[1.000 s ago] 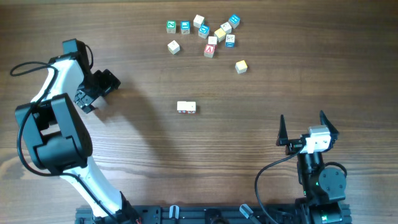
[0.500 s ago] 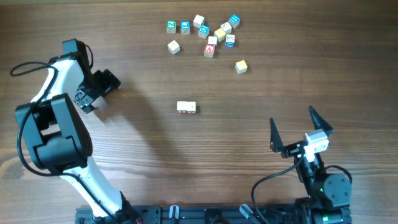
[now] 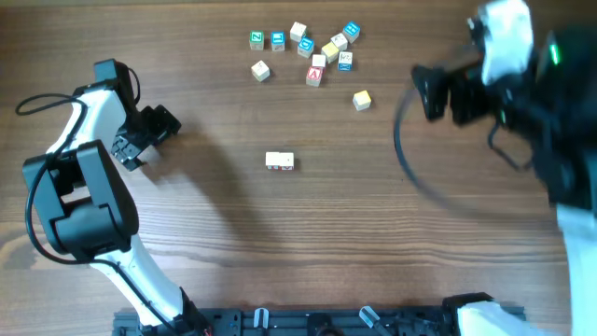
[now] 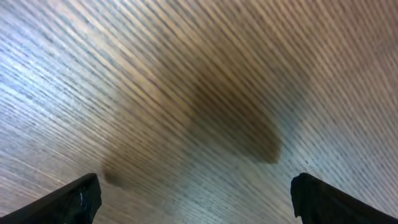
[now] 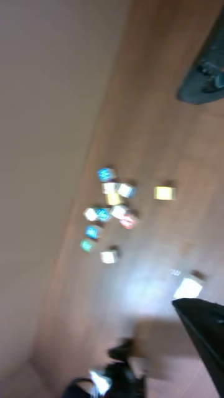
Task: Form a horizontal line
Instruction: 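Reach the right gripper over the block cluster toward the yellow C block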
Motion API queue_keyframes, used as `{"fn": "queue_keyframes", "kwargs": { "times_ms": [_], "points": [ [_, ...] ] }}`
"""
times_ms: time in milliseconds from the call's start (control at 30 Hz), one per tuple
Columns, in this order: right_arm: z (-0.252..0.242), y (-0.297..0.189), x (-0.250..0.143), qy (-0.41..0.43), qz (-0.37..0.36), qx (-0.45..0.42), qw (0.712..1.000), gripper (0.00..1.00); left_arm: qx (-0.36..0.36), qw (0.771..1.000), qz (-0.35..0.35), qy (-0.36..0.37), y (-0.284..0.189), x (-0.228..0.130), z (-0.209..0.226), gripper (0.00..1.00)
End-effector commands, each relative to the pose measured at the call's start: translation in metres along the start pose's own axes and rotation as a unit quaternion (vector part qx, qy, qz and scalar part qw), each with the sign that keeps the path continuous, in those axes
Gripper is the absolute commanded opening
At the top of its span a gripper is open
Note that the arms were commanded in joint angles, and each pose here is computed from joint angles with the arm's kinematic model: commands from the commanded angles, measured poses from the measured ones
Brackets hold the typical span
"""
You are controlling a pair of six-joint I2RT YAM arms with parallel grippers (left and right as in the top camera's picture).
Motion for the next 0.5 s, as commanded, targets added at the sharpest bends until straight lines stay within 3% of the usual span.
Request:
{"fn": "queue_keyframes", "kwargs": {
  "times_ms": [0, 133, 300, 467],
  "points": [
    [-0.012, 0.058, -0.004, 0.011, 0.077, 0.035, 0.996, 1.0, 0.002, 1.0, 0.008, 0.001, 0.005, -0.002, 0.002, 1.0],
    [-0.019, 0.156, -0.056, 0.038, 0.179, 0.072, 0.98, 1.0, 0.002, 1.0, 0.008, 0.001, 0.005, -0.001, 0.002, 1.0],
    [-0.019, 0.244, -0.116, 0.07, 0.25, 0.096, 0.961, 1.0, 0.002, 1.0, 0.008, 0.001, 0.005, -0.002, 0.002, 1.0],
    [-0.016, 0.291, -0.161, 0.081, 0.287, 0.106, 0.948, 1.0, 0.002, 1.0, 0.008, 0.001, 0.005, -0.001, 0.002, 1.0]
  ]
}}
Point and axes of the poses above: each gripper's point midway between its finger pads, its own y axis out along the fingers, its own z axis along the line the jaws close on, x = y × z, the point moved 4 cm from there along -y, back along the fingers, and after that the axes turned 12 degrees about -y, right-handed, at the moved point
